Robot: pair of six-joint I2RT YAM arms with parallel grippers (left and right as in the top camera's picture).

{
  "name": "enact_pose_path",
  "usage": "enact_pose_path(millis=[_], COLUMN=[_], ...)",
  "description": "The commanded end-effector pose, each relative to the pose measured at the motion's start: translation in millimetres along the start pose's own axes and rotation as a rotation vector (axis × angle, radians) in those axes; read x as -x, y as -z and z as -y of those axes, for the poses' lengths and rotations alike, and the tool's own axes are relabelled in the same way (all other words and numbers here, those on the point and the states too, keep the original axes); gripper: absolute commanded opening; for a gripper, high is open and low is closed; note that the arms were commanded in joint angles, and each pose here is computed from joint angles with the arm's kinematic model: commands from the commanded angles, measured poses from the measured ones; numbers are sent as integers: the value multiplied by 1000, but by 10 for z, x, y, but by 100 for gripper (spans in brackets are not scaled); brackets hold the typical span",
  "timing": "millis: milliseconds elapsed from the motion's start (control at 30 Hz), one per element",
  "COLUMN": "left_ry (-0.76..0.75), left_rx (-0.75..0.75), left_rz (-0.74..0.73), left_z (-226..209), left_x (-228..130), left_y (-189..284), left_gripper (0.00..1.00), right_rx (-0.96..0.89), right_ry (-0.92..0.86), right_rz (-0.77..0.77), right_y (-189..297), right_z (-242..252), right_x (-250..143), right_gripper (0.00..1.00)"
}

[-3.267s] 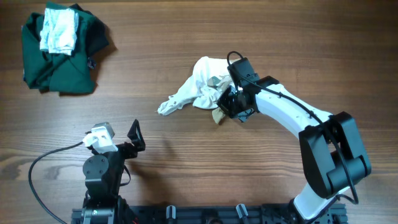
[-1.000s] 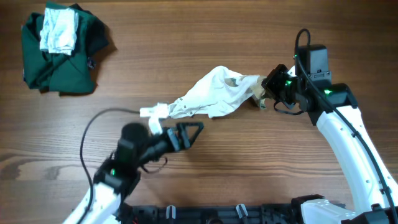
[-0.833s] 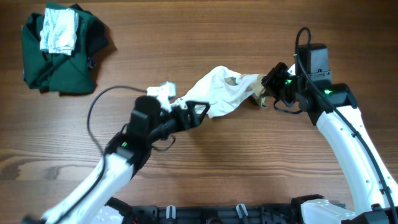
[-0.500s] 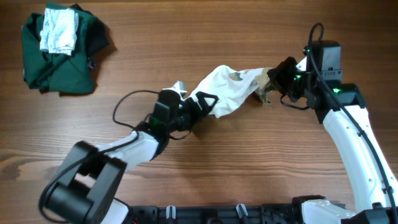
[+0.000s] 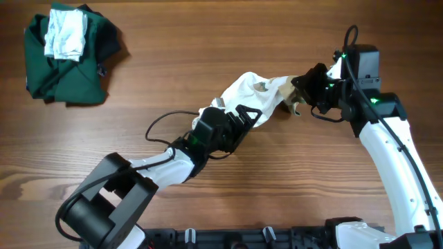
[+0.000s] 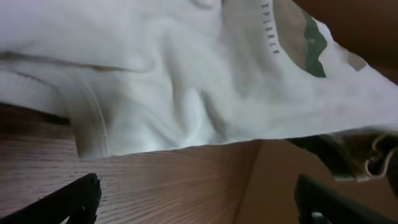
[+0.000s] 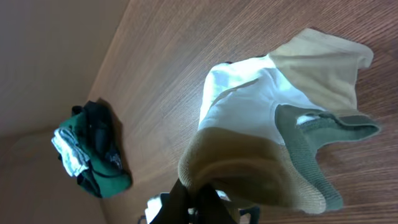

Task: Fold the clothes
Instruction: 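Reach the left gripper to the shirt's white left end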

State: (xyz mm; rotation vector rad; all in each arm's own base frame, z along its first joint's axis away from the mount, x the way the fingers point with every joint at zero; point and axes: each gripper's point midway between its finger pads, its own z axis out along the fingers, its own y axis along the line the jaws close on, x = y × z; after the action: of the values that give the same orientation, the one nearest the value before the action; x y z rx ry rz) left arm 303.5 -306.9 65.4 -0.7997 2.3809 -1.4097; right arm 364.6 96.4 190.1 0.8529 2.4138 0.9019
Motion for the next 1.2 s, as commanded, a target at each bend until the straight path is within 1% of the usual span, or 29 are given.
enact_pose_path(millis=[0,133,233,367,467,567,767,933,1100,1167], left_ry=[86,90,153,211,250,247,245,245,239,238], left_rx=[24,45,47,49,43,28,20,22,29,45], left_rz=[100,131,178,180,236,295,344,344,345,352], left_z=[-40,-108,-140,-166,-182,-160,-153,-142,-203,-290], left_x=[140,128,144,72,127,230,311,322,332,345], left_y=[-18,-48,-65,-100,-96,-73,-51,-113,-166,-206], left_gripper=[100,100,100,100,100,100,100,100,100,100], right_rx=[22,22,23,22,24,27,37,37,38,36], right_ry=[-7,-7,-7,-11,-14,-14,-14,-12,-6,-4], right_rz=[-10,-10,-10,-11,-13,-17,-28,-30,-31,-33], right_y=[21,21,21,21,21,22,22,23,23,23], right_z=[-42,-43,-44,-43,-47,-50,-68,-68,-70,-64], right_x=[-17,-17,-16,-18,-21,-27,-47,-50,-52,-57], right_gripper=[6,6,6,6,6,6,6,6,6,6])
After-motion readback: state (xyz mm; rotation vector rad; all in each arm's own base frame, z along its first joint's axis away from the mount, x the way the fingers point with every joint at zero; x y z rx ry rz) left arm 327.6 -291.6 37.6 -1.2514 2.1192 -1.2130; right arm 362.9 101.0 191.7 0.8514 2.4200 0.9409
